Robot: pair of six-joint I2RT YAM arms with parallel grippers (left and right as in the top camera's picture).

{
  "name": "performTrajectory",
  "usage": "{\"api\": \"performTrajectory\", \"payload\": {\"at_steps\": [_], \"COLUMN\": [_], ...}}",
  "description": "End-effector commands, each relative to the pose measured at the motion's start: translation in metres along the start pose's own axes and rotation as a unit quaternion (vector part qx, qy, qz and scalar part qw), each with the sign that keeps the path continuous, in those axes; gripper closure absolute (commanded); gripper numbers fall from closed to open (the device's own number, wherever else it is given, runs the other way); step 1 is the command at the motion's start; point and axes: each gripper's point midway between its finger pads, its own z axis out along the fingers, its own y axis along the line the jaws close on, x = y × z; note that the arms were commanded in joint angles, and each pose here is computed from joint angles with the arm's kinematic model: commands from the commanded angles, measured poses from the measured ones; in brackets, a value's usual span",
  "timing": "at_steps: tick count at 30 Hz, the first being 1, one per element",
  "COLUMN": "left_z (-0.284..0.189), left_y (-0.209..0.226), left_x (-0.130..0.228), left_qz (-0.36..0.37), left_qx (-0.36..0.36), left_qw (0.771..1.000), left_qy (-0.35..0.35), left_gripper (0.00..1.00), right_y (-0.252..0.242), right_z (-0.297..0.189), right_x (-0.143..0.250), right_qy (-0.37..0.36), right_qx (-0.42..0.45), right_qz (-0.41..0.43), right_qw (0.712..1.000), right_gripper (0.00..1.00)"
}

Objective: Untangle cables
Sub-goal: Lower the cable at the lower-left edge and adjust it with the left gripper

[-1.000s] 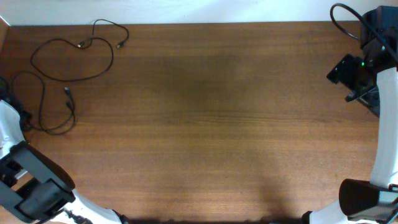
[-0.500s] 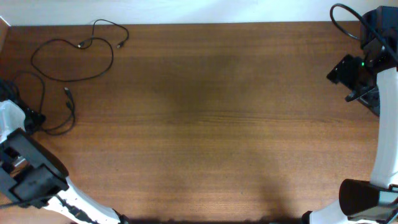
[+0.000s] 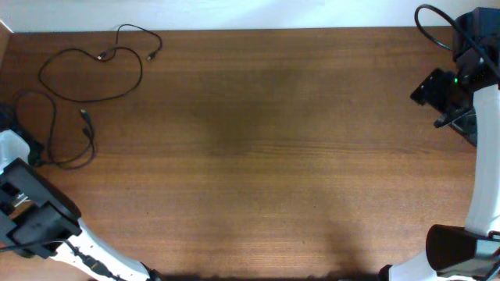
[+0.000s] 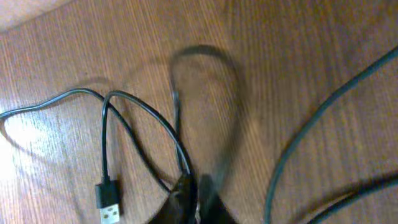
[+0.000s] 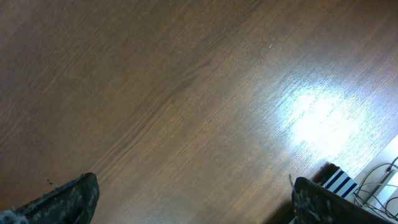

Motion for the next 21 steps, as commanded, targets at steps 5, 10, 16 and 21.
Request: {"api": "performTrajectory", "payload": {"at_steps": [5,10,16,21], "left_z": [0.003,-0.02,-0.039,-0.036], "left_y": [0.014,0.012,-0.013,0.028], "left_x": [0.049,0.105,0.13,0.123], "left_qz": [0.112,0.131,0.096,0.024], "left_qx": [-0.006,0.044,0.127,-0.013], "left_qw": [0.988,0.963,0.942,0.958], "left_qy": [0.105,0.23,0.295,0.285], "left_gripper": [1.0,1.0,1.0,1.0], "right_y": [-0.001,-0.001,-0.001,-0.001], "right_z": [0.001,0.001,0.001,0.001], "right_x": [0.0,0.0,0.0,0.0], "right_qy": [0.001,0.001,0.001,0.001], "right_qx": [0.002,0.002,0.002,0.002], "right_qz": [0.003,0.003,0.003,0.003], "right_qw": [1.0,1.0,1.0,1.0], "right_gripper": [0.01,0.02,0.01,0.01]}}
